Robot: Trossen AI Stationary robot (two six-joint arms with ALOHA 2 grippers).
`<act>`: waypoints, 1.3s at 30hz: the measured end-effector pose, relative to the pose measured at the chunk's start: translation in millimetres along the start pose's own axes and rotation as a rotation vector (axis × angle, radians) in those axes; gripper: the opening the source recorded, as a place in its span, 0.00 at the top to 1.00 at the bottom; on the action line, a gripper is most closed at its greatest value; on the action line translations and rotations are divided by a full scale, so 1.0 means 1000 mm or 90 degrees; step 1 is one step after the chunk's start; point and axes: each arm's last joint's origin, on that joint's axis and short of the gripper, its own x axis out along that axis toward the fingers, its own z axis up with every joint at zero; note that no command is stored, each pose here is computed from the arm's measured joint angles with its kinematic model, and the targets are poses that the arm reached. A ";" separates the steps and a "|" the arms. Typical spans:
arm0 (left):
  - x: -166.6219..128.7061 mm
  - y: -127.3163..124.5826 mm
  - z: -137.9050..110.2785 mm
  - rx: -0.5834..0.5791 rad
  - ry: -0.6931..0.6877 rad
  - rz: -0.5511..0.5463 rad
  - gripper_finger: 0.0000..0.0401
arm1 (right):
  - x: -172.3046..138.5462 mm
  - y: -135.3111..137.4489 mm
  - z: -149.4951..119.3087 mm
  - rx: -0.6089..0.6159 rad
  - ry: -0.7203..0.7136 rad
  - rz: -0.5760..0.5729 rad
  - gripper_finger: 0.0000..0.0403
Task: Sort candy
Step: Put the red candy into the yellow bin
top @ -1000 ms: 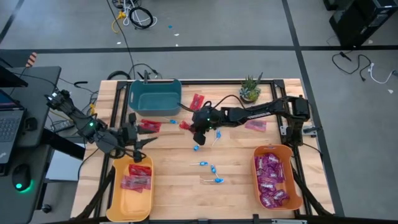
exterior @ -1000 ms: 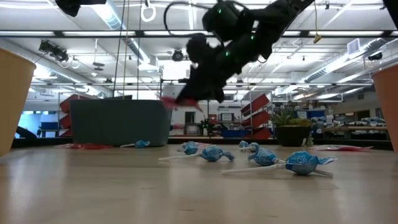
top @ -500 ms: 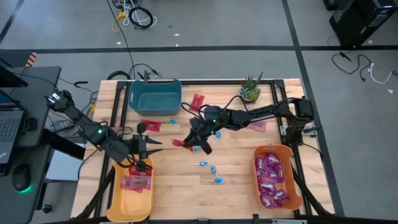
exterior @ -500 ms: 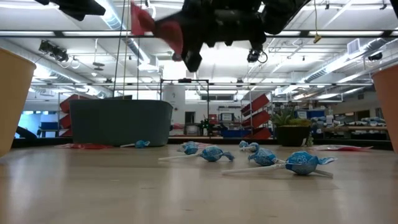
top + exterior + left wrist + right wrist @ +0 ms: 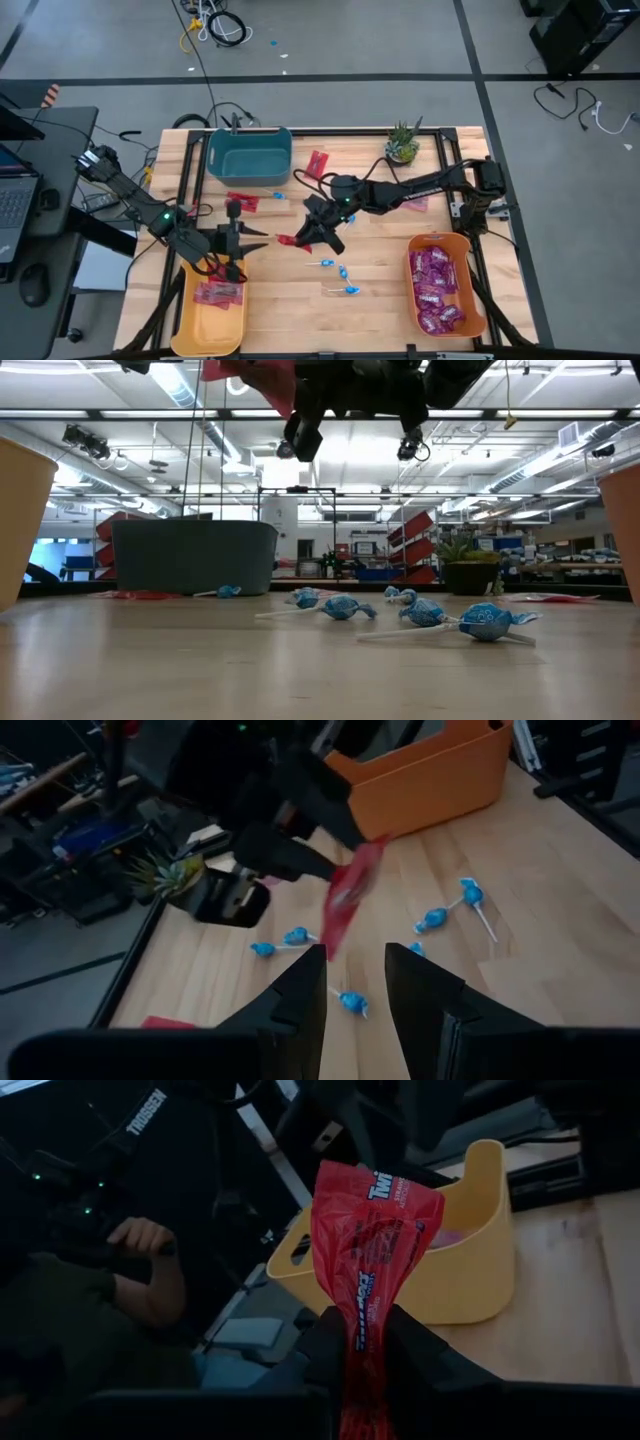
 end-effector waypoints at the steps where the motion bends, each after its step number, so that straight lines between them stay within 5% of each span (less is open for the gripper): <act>1: 0.000 0.000 0.000 0.000 0.000 0.005 0.73 | 0.001 0.001 0.000 0.000 0.001 0.002 0.87; 15: 0.012 -0.010 0.006 0.011 -0.028 0.012 0.73 | 0.003 0.006 0.004 -0.061 -0.036 0.000 0.87; 39: 0.020 -0.011 0.008 0.010 -0.035 0.031 0.73 | 0.008 0.011 -0.002 -0.056 -0.026 -0.022 0.87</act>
